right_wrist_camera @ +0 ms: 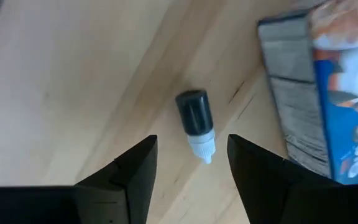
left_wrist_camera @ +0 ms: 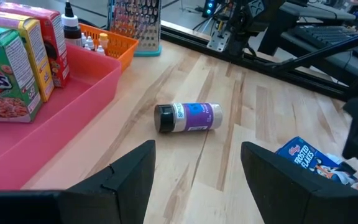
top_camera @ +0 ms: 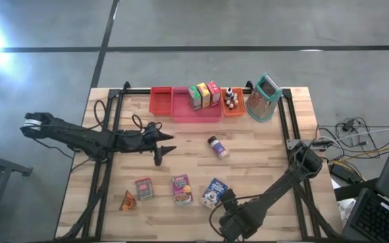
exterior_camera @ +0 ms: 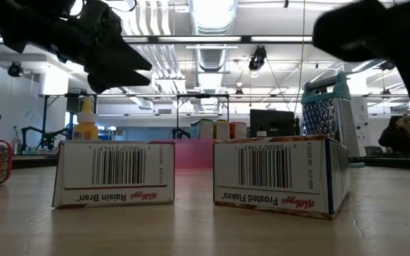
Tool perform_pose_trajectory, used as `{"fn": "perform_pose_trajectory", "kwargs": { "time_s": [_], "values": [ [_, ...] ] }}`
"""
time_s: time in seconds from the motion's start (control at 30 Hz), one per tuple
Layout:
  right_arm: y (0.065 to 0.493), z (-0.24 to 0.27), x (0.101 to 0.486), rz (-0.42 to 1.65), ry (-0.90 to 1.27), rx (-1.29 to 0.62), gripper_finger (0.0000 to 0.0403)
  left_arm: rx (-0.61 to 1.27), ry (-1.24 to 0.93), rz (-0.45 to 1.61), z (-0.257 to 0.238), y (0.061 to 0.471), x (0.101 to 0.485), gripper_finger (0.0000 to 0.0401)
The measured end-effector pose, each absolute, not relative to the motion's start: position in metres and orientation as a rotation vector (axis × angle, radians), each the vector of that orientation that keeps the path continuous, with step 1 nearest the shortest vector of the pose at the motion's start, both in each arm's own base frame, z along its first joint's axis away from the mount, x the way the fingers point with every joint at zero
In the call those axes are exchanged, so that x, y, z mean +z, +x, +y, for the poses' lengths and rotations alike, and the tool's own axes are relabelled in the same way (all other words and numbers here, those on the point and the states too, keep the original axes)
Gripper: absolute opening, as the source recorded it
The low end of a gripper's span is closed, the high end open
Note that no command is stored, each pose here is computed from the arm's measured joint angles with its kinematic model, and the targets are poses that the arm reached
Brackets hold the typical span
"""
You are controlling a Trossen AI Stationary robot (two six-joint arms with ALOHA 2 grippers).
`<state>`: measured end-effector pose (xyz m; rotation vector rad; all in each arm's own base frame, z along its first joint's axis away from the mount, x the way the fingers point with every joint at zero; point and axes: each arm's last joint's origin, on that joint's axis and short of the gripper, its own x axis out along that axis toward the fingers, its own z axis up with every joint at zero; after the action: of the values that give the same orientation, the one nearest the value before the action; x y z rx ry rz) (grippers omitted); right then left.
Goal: Pick & Place Kitchen Items
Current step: Put the brown food coloring bottle into the orange bin
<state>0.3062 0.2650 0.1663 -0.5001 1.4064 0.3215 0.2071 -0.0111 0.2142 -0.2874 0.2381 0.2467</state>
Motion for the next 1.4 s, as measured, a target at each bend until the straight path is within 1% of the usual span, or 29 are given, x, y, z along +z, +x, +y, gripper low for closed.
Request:
{"fn": "perform_pose_trajectory", "kwargs": {
  "time_s": [0.1,0.3,0.47,0.67,0.8,0.87,1.0,1.1,1.27,1.4],
  "values": [
    [0.304,0.261,0.157,1.422,-0.511,0.32,0.0182,0.246,-0.292,0.231,-0.011,0.207,0.215,0.0243],
    [0.305,0.26,0.144,1.376,-0.497,0.338,0.0162,0.245,-0.299,0.219,-0.011,0.208,0.216,0.0243],
    [0.301,0.258,0.138,1.374,-0.492,0.331,0.0143,0.246,-0.309,0.217,-0.011,0.208,0.216,0.0243],
    [0.302,0.259,0.139,1.373,-0.484,0.331,0.0103,0.248,-0.323,0.216,-0.011,0.208,0.216,0.0243],
    [0.303,0.26,0.141,1.368,-0.487,0.338,0.0072,0.25,-0.359,0.215,-0.011,0.208,0.216,0.0243],
    [0.305,0.261,0.142,1.364,-0.485,0.339,0.0063,0.237,-0.387,0.216,-0.012,0.208,0.216,0.0243],
    [0.308,0.264,0.148,1.344,-0.455,0.327,0.0067,0.179,-0.477,0.224,-0.014,0.208,0.216,0.0243],
    [0.312,0.267,0.159,1.309,-0.468,0.304,0.0077,0.08,-0.616,0.238,-0.017,0.209,0.217,0.0243],
    [0.319,0.267,0.187,1.228,-0.649,0.203,0.0071,-0.087,-0.854,0.308,-0.023,0.209,0.218,0.0243],
    [0.328,0.265,0.214,1.084,-0.859,0.053,0.0068,-0.172,-0.972,0.324,-0.027,0.214,0.22,0.0243]
  ]
}}
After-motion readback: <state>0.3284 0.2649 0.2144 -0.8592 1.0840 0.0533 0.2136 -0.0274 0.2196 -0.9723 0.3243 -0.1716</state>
